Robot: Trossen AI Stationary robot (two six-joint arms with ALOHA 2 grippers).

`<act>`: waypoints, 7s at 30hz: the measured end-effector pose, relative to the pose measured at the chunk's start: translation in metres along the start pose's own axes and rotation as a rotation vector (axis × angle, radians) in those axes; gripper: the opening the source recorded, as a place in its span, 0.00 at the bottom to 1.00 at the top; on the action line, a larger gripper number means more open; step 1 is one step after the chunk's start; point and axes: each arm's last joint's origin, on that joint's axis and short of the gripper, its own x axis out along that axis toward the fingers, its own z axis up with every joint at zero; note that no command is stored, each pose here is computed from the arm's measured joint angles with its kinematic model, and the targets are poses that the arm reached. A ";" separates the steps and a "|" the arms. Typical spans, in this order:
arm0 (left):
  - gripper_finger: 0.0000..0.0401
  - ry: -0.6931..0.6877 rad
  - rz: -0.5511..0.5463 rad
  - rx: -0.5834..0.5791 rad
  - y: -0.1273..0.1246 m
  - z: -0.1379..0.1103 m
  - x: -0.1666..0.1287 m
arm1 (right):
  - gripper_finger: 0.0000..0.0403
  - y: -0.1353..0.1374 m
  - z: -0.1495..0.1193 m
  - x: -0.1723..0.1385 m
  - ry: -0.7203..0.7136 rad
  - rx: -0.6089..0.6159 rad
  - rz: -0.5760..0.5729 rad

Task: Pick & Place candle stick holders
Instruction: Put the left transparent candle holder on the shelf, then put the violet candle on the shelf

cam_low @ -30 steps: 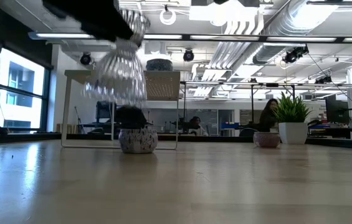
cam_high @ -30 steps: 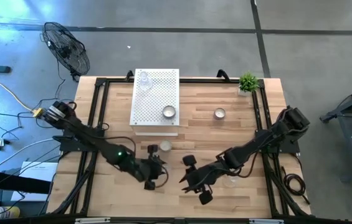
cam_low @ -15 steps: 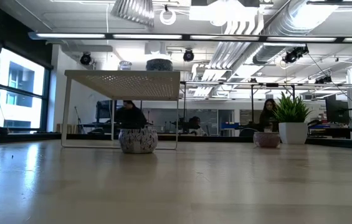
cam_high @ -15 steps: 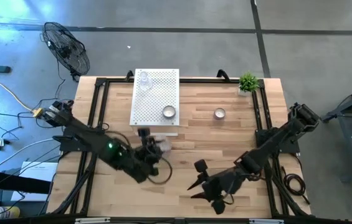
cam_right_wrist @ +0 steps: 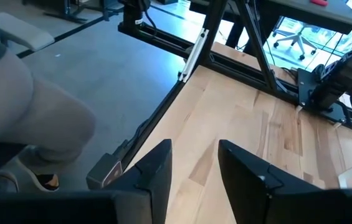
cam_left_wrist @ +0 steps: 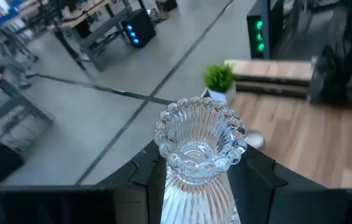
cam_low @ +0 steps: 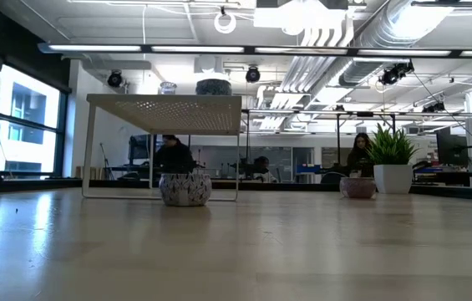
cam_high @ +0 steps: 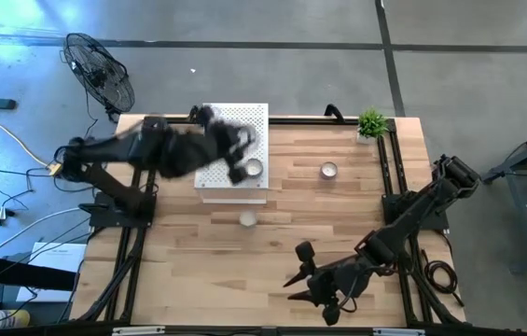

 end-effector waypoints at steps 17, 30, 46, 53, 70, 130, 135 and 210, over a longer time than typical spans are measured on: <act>0.32 -0.005 -0.124 -0.364 0.132 -0.034 0.107 | 0.31 0.000 -0.002 0.000 0.019 0.004 0.000; 0.32 0.073 -0.111 -0.474 0.164 -0.109 0.153 | 0.31 -0.001 -0.005 0.000 0.050 -0.007 -0.018; 0.32 0.099 -0.102 -0.408 0.177 -0.133 0.160 | 0.31 -0.002 -0.007 0.000 0.066 -0.015 -0.049; 0.32 0.131 -0.087 -0.405 0.184 -0.143 0.169 | 0.31 -0.003 -0.007 0.000 0.066 -0.016 -0.067; 0.32 0.201 -0.139 -0.397 0.184 -0.166 0.199 | 0.31 -0.010 -0.007 0.002 0.072 -0.016 -0.091; 0.49 0.294 -0.272 -0.359 0.170 -0.154 0.154 | 0.31 -0.019 -0.009 0.005 0.086 0.005 -0.039; 0.49 0.252 -0.237 -0.348 0.173 -0.142 0.132 | 0.31 -0.019 -0.009 0.005 0.086 0.005 -0.039; 0.49 0.117 -0.650 -0.496 0.129 -0.200 -0.072 | 0.78 -0.040 0.007 -0.025 0.032 0.116 -0.336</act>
